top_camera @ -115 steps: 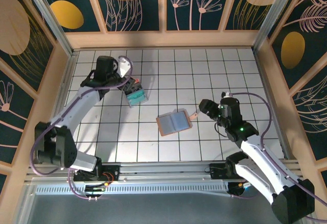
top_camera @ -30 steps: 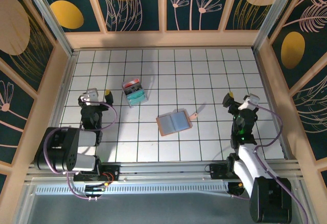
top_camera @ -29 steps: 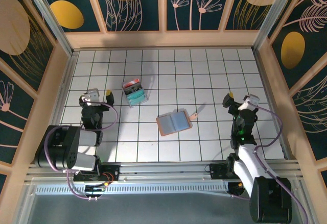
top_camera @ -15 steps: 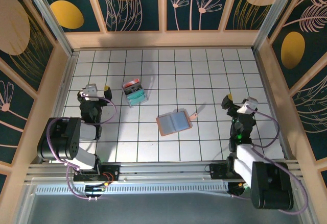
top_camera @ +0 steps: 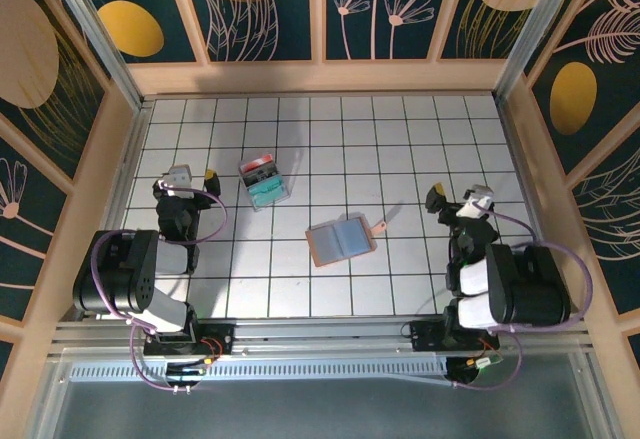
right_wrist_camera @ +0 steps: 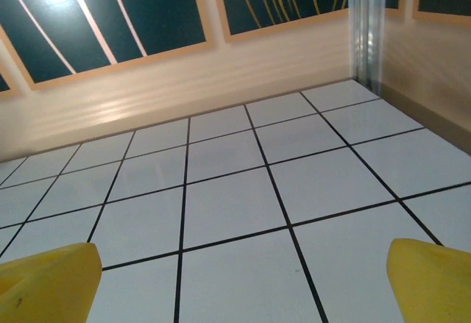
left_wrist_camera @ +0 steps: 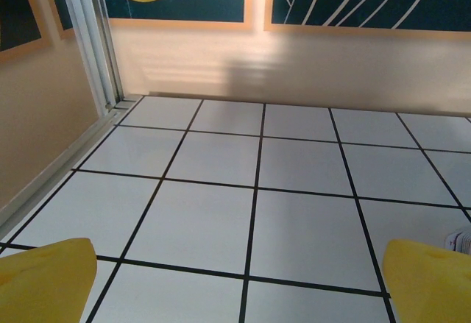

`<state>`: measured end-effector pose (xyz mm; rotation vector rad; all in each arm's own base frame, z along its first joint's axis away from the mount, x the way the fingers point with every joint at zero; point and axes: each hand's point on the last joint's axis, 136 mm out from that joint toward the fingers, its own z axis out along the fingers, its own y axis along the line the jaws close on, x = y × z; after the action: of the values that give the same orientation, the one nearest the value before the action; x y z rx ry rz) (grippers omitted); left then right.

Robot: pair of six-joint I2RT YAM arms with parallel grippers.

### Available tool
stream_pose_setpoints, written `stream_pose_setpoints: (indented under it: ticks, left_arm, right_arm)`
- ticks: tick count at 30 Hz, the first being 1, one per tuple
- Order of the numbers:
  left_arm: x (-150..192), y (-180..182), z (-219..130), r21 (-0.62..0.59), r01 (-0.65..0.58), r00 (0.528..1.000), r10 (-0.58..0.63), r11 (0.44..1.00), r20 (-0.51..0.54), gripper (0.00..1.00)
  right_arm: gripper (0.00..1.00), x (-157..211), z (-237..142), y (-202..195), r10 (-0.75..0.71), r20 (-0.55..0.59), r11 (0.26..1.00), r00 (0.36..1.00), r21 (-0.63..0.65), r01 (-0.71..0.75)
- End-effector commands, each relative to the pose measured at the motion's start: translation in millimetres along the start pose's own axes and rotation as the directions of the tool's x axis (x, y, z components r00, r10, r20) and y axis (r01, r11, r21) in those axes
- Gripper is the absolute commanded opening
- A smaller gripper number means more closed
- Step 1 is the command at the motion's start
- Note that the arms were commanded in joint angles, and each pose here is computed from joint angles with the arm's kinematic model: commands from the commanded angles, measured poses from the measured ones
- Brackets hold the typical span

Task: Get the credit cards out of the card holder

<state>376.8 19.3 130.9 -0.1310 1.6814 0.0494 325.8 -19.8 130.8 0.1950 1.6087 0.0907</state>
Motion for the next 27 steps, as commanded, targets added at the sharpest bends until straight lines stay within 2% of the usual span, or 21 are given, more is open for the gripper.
stream_pose_setpoints:
  ticks: [1,3,5,8,27]
  left_arm:
    - [-4.9,-2.2,0.8,0.019,0.023,1.000,-0.023,1.000,0.015,0.99]
    - [-5.1,-2.3,0.8,0.019,0.022,1.000,-0.022,1.000,0.016,0.99]
    - [-4.4,-2.0,1.2,0.018,0.023,1.000,-0.023,1.000,0.014,0.99]
    - [-4.7,-2.2,1.1,0.019,0.021,1.000,-0.022,1.000,0.014,0.99]
    - [-4.3,-2.3,1.3,0.019,0.023,1.000,-0.023,1.000,0.013,0.99]
  right_arm:
    - [0.99,-20.3,7.5,9.3,-0.029,0.100,0.997,0.995,-0.062,0.035]
    - [0.99,-17.5,13.2,10.7,-0.030,0.099,0.996,0.995,-0.076,0.038]
    - [0.99,-8.1,27.2,0.4,-0.004,0.024,0.999,1.000,-0.035,0.005]
    - [0.99,6.0,48.5,22.2,-0.077,-0.071,0.990,0.994,-0.127,0.068]
    - [0.99,5.0,47.6,22.2,-0.072,-0.064,0.989,0.995,-0.132,0.063]
